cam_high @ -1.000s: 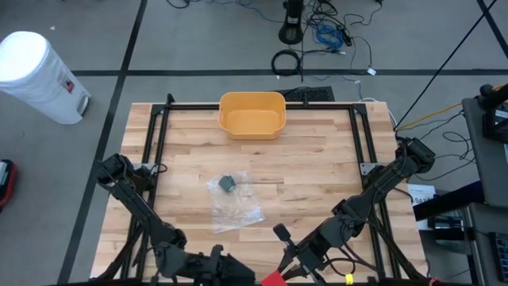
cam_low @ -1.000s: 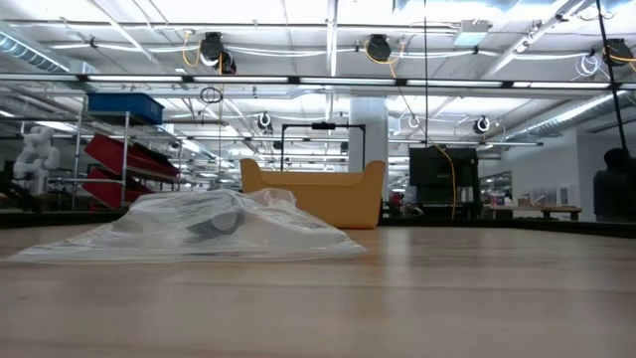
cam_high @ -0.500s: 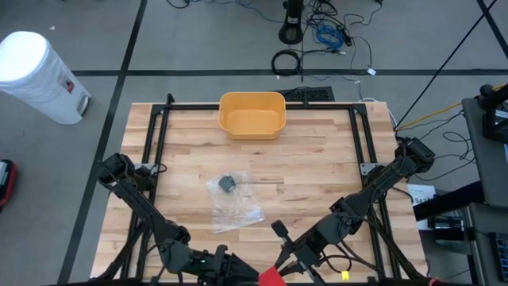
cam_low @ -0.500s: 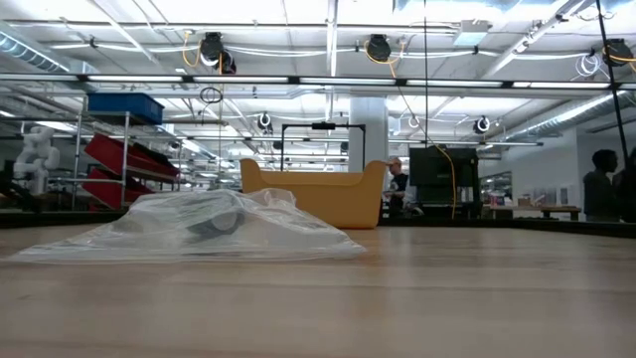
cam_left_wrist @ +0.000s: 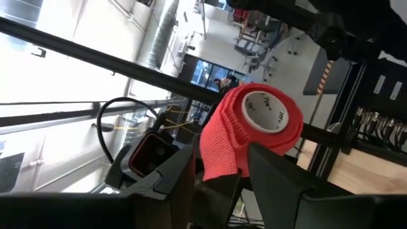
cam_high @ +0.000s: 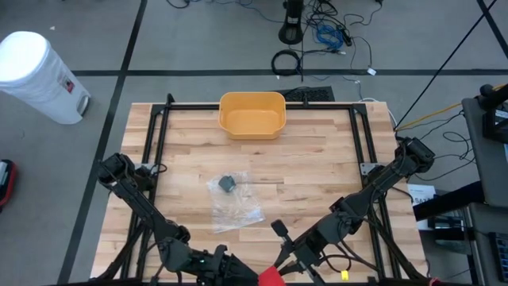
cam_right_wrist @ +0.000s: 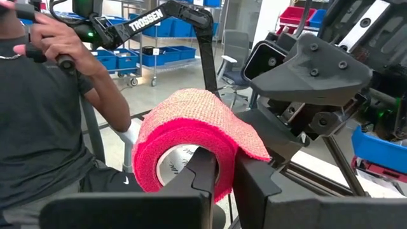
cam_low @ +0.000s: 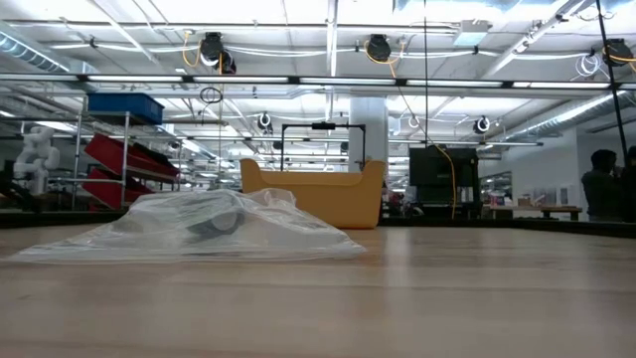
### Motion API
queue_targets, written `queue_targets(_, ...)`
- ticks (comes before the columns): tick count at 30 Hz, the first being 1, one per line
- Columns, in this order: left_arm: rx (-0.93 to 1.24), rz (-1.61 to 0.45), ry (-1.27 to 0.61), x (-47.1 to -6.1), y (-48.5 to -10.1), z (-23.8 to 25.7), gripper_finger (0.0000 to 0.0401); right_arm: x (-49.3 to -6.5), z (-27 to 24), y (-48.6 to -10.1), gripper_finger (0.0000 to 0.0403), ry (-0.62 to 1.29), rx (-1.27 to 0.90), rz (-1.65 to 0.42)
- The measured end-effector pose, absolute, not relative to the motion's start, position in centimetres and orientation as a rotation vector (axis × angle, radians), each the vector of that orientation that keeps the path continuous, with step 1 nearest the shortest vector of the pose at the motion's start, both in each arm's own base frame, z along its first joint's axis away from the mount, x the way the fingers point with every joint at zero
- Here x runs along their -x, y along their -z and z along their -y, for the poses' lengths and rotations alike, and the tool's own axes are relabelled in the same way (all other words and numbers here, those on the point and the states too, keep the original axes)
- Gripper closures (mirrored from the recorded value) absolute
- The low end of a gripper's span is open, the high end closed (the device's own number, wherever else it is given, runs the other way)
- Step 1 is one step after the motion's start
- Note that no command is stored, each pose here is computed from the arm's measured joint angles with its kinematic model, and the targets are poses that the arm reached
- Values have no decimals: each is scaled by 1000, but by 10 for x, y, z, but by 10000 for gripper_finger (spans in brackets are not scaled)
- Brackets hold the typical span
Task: Roll bandage
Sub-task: Roll the red bandage
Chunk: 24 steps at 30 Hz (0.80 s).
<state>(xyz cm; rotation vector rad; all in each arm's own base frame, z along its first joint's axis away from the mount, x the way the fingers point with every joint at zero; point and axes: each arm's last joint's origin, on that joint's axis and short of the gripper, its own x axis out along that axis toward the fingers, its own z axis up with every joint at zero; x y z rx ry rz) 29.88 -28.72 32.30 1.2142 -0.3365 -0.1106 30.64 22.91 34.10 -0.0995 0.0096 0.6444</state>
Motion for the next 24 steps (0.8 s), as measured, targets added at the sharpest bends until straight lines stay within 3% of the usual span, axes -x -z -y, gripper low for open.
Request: queue_targets(24,-1190,345,131,-307,-322,280,251,-307,-229,-341,374,-643,100,-10)
